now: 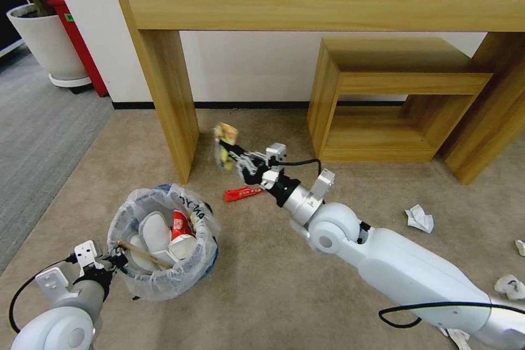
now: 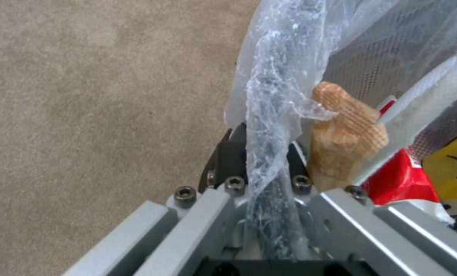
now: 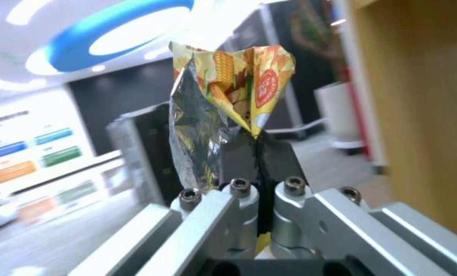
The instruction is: Pick up the trash bin and place the garbage on the floor into it.
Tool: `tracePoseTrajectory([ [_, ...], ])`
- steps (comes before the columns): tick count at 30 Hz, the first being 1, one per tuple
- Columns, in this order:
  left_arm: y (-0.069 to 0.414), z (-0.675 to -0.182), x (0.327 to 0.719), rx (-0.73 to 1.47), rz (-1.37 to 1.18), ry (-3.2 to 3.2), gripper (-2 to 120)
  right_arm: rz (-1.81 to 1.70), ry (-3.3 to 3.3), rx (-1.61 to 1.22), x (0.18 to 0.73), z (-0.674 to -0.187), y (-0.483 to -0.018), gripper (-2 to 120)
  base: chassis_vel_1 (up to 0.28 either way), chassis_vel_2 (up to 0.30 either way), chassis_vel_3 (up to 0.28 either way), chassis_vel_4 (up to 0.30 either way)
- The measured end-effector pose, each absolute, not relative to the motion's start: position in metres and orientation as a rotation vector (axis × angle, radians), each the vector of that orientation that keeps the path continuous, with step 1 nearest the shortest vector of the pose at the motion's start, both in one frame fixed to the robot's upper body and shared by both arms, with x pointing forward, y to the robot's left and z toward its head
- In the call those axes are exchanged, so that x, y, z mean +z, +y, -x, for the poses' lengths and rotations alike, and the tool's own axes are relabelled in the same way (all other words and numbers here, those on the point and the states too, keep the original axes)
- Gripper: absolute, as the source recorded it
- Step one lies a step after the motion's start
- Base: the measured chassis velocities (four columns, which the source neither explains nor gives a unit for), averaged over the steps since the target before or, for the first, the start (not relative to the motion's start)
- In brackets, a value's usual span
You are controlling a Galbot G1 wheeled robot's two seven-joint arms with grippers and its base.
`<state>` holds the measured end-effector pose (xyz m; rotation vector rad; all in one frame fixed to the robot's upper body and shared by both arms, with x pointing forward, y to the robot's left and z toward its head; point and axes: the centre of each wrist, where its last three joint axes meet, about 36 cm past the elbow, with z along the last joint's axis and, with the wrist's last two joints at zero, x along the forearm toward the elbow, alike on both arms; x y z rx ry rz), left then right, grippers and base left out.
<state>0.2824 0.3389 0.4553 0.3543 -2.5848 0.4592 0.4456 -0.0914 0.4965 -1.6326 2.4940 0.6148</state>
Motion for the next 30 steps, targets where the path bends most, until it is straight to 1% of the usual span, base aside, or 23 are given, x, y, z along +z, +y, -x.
tracePoseTrajectory([
  [2, 0.337, -0.282, 0.460, 0.460, -0.345, -2.593, 1, 1.734, 2.479, 0.574, 0.502, -0.443, -0.075, 0, 0.000, 0.000, 0.000, 0.000],
  [4, 0.336, -0.281, 0.461, 0.459, -0.342, -2.596, 1, 1.765, 2.486, 0.549, 0.502, -0.442, -0.068, 0, 0.000, 0.000, 0.000, 0.000],
  [6, 0.334, -0.281, 0.465, 0.460, -0.336, -2.603, 1, 1.837, 2.525, 0.485, 0.496, -0.438, -0.054, 0, 0.000, 0.000, 0.000, 0.000],
  [7, 0.334, -0.281, 0.465, 0.460, -0.336, -2.603, 1, 1.837, 2.525, 0.485, 0.496, -0.438, -0.054, 0, 0.000, 0.000, 0.000, 0.000],
  [15, 0.331, -0.278, 0.474, 0.468, -0.320, -2.624, 1, 1.965, 2.586, 0.311, 0.477, -0.433, -0.011, 0, 0.000, 0.000, 0.000, 0.000],
  [22, 0.331, -0.275, 0.476, 0.469, -0.318, -2.626, 1, 1.959, 2.604, 0.217, 0.465, -0.435, 0.001, 0, 0.000, 0.000, 0.000, 0.000],
  [28, 0.331, -0.275, 0.477, 0.468, -0.316, -2.630, 1, 1.932, 2.630, 0.156, 0.456, -0.439, -0.007, 0, 0.000, 0.000, 0.000, 0.000],
  [30, 0.331, -0.275, 0.477, 0.468, -0.315, -2.631, 1, 1.935, 2.646, 0.135, 0.453, -0.440, -0.012, 4, 0.000, 0.000, 0.000, 0.000],
])
